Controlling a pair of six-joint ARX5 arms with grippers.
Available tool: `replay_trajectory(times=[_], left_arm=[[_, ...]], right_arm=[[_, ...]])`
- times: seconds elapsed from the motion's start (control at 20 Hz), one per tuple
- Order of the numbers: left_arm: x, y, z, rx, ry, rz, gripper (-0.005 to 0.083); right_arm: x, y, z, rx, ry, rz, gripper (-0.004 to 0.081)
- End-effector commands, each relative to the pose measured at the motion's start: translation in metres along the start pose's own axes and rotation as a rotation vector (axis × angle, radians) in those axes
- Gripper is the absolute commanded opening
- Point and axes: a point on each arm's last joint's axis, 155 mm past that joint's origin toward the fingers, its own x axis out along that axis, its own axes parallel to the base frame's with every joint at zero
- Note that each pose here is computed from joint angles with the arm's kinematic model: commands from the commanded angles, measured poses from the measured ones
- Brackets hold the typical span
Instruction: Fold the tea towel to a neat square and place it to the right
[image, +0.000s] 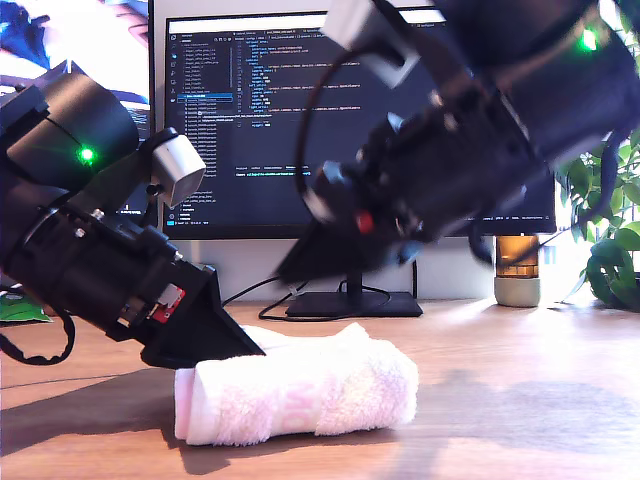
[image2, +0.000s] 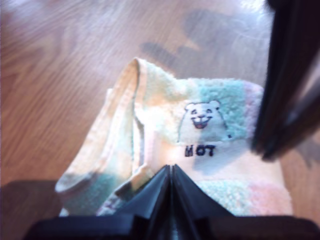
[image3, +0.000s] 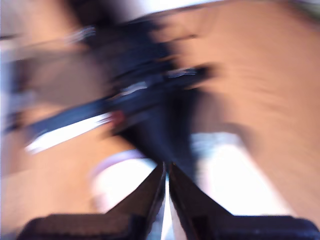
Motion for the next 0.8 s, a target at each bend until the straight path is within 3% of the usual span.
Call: replay_trajectory(times=[0.0, 0.25, 0.5, 0.75], left_arm=[[-0.002, -0.005, -0.007, -0.014, 0.011, -0.012, -0.0019], [-0.023, -0.014, 0.014, 0.01, -0.019, -0.005, -0.0019], [-0.047, -0.019, 0.029, 0.022, -0.032, 0.043, -0.0019], [-0.065, -0.019, 0.019, -0.017, 0.027, 0.106, -0.0019]], right_arm=[[-0.003, -0.009, -0.002, 0.017, -0.028, 0.051, -0.0012], [-0.012, -0.036, 0.003, -0.005, -0.082, 0.163, -0.0012], [0.0, -0.033, 0.003, 0.044, -0.051, 0.349, -0.0012], [0.005, -0.026, -0.016, 0.034, 0.019, 0.414, -0.0012]])
